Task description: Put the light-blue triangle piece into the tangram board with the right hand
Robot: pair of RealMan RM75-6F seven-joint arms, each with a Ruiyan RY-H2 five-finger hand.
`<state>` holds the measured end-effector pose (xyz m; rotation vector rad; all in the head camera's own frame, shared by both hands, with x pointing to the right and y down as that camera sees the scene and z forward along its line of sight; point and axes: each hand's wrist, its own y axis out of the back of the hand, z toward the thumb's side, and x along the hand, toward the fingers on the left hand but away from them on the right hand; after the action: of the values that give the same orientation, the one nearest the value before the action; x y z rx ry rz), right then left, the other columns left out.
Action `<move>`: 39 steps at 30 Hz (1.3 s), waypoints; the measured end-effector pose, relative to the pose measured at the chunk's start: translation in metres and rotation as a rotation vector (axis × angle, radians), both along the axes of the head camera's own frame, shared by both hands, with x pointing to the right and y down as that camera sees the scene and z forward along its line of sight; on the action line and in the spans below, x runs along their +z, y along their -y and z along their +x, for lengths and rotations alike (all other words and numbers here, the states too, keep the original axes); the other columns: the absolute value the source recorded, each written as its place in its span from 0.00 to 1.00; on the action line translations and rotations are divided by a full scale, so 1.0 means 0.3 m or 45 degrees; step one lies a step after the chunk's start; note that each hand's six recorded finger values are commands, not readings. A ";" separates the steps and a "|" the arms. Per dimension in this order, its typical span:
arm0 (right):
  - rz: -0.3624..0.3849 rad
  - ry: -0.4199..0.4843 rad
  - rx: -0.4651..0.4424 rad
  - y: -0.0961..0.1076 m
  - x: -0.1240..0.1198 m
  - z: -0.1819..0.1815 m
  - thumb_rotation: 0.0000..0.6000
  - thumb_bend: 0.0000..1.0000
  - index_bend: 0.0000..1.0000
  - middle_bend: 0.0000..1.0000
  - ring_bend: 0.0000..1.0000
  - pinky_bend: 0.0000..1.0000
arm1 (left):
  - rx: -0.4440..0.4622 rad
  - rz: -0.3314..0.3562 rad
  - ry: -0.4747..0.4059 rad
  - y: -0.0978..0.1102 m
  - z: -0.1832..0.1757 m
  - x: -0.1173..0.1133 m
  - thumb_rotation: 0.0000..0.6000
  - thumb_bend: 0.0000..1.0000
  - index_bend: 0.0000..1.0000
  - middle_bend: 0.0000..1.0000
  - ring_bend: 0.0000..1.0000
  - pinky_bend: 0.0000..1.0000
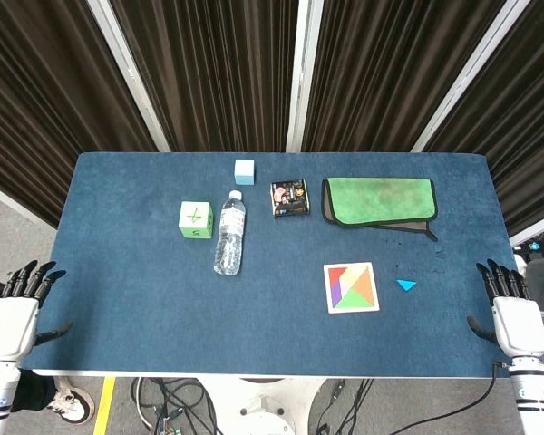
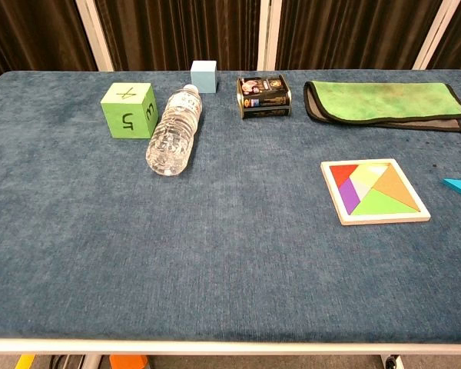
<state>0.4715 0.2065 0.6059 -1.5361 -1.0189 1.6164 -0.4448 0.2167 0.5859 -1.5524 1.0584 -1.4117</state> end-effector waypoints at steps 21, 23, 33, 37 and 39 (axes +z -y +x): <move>-0.069 0.020 -0.006 0.007 0.046 -0.014 1.00 0.15 0.00 0.00 0.00 0.00 | 0.005 -0.025 -0.015 -0.007 0.008 0.011 1.00 0.00 0.22 0.12 0.01 0.12; -0.109 0.056 -0.008 0.012 0.061 -0.026 1.00 0.16 0.00 0.00 0.00 0.00 | 0.008 -0.033 -0.016 -0.006 0.010 0.019 1.00 0.00 0.22 0.12 0.01 0.12; -0.284 0.072 -0.139 0.124 0.134 -0.123 1.00 0.17 0.00 0.00 0.00 0.00 | 0.008 -0.048 -0.021 -0.004 0.005 0.037 1.00 0.00 0.22 0.12 0.01 0.12; -0.333 0.041 -0.183 0.167 0.165 -0.157 1.00 0.17 0.01 0.00 0.00 0.00 | 0.002 -0.047 -0.024 -0.006 -0.003 0.037 1.00 0.00 0.22 0.12 0.01 0.12; -0.361 0.028 -0.198 0.184 0.182 -0.175 1.00 0.18 0.04 0.00 0.00 0.00 | 0.000 -0.047 -0.024 -0.007 -0.006 0.037 1.00 0.00 0.22 0.12 0.01 0.12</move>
<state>0.4191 0.1513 0.6604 -1.7745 -0.6831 1.6902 -0.4465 0.2188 0.5971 -1.5952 1.0490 -1.4264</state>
